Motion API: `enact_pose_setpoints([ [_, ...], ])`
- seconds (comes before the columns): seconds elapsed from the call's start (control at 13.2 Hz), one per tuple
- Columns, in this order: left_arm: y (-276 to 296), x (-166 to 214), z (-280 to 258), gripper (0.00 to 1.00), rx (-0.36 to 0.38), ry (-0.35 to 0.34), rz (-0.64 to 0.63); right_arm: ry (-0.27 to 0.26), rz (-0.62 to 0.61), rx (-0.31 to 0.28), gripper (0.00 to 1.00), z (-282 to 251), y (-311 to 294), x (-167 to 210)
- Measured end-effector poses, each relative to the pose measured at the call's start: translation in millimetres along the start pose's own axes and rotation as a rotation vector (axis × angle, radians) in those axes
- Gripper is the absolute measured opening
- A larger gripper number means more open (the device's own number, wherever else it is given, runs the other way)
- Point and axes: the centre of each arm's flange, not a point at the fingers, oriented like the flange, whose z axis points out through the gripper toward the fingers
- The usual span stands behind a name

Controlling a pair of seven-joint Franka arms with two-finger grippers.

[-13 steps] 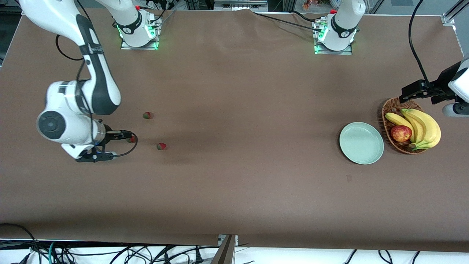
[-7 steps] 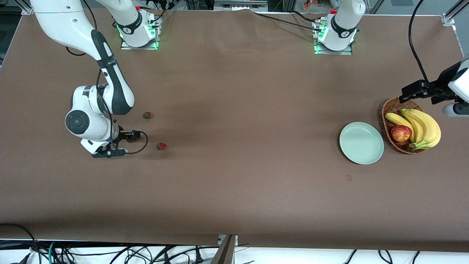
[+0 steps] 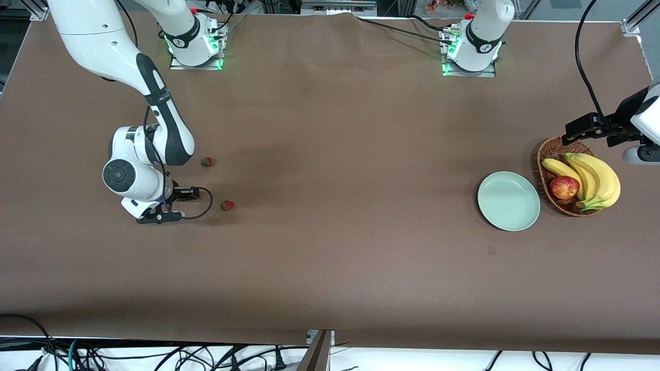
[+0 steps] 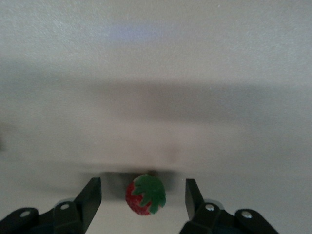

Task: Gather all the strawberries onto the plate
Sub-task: 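Reach down and grasp a red strawberry with the right gripper, then carry the strawberry toward the plate and release it mid-table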

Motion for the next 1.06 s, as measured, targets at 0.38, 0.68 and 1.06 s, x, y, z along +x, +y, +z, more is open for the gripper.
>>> enact_pose_setpoints([
  [0.38, -0.1, 0.2, 0.3, 1.0, 0.0, -0.001, 0.0, 0.0, -0.001, 0.0, 0.33, -0.4, -0.4, 0.0],
  [0.68, -0.4, 0.2, 0.3, 1.0, 0.0, -0.001, -0.001, 0.007, -0.002, 0.074, 0.33, -31.5, -35.3, 12.4],
  [1.06, -1.4, 0.3, 0.4, 1.0, 0.0, -0.001, -0.003, 0.09, 0.058, 0.164, 0.33, -122.1, -200.1, 31.6],
])
